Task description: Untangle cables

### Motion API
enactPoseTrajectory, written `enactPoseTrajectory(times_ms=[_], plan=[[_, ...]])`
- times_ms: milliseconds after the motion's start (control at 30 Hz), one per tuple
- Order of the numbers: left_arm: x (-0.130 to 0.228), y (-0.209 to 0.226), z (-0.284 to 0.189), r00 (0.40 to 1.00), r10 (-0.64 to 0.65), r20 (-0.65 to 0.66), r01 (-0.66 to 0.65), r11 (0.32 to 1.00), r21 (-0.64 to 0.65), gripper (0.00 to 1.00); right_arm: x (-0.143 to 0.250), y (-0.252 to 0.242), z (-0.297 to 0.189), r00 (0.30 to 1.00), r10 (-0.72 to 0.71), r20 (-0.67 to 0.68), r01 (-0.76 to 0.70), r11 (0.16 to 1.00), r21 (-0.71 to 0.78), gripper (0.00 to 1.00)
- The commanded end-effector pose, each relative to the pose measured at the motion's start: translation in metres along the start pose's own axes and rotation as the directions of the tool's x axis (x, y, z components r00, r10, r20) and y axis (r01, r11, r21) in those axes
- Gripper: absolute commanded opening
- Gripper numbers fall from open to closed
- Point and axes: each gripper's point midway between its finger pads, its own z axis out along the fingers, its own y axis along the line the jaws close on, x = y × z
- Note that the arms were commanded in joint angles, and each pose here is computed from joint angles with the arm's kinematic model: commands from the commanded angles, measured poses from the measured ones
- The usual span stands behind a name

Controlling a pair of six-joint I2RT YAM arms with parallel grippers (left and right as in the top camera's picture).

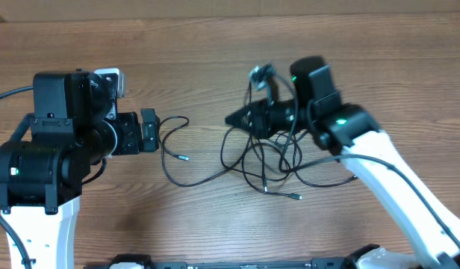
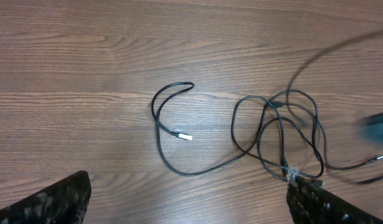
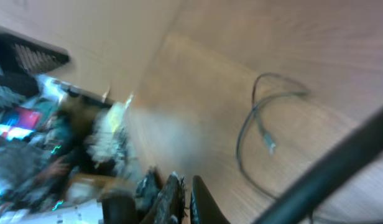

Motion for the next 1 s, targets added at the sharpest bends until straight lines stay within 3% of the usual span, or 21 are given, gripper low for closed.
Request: enactPoseTrajectory(times_ms=[0,200,400,500,600,667,733,867,967], plan=[[0.0,0.0,0.002,1.0,0.014,-0.006,-0.014,1.0,0.007,1.0,-0.06,0.023,-0.058,0.965,-0.145,0.22,0.089,0.966,0.244,0.04],[0.0,0.0,0.002,1.0,0.014,-0.006,-0.014,1.0,0.007,1.0,-0.109,0.069,-0.136,0.84,-0.369,0.398,0.179,0.88,0.439,0.04],[0.0,0.0,0.002,1.0,0.014,-0.006,-0.014,1.0,0.007,1.0,-0.141,0.081,-0.234,0.626,-0.581,0.52,0.037,0.688,0.725,0.04],[0.0,0.0,0.002,1.0,0.014,-0.006,-0.014,1.0,0.007,1.0,-0.15,0.098,-0.277,0.506,-0.711,0.489,-0.005,0.565,0.825,0.04],[0.0,0.0,0.002,1.0,0.014,-0.006,-0.014,1.0,0.007,0.99,-0.153,0.111,-0.316,0.422,-0.833,0.358,-0.04,0.377,0.925,0.04],[0.0,0.0,0.002,1.0,0.014,-0.006,-0.014,1.0,0.007,1.0,-0.152,0.112,-0.344,0.411,-0.871,0.268,-0.121,0.239,0.963,0.04],[0.0,0.0,0.002,1.0,0.014,-0.006,-0.014,1.0,0.007,1.0,-0.145,0.103,-0.375,0.462,-0.871,0.168,-0.235,0.063,0.97,0.04],[0.0,0.0,0.002,1.0,0.014,-0.006,-0.014,1.0,0.007,1.0,-0.131,0.077,-0.411,0.588,-0.804,0.089,-0.345,-0.149,0.927,0.04],[0.0,0.0,0.002,1.0,0.014,-0.006,-0.014,1.0,0.007,0.99,-0.122,0.053,-0.437,0.661,-0.747,0.074,-0.396,-0.264,0.88,0.04]])
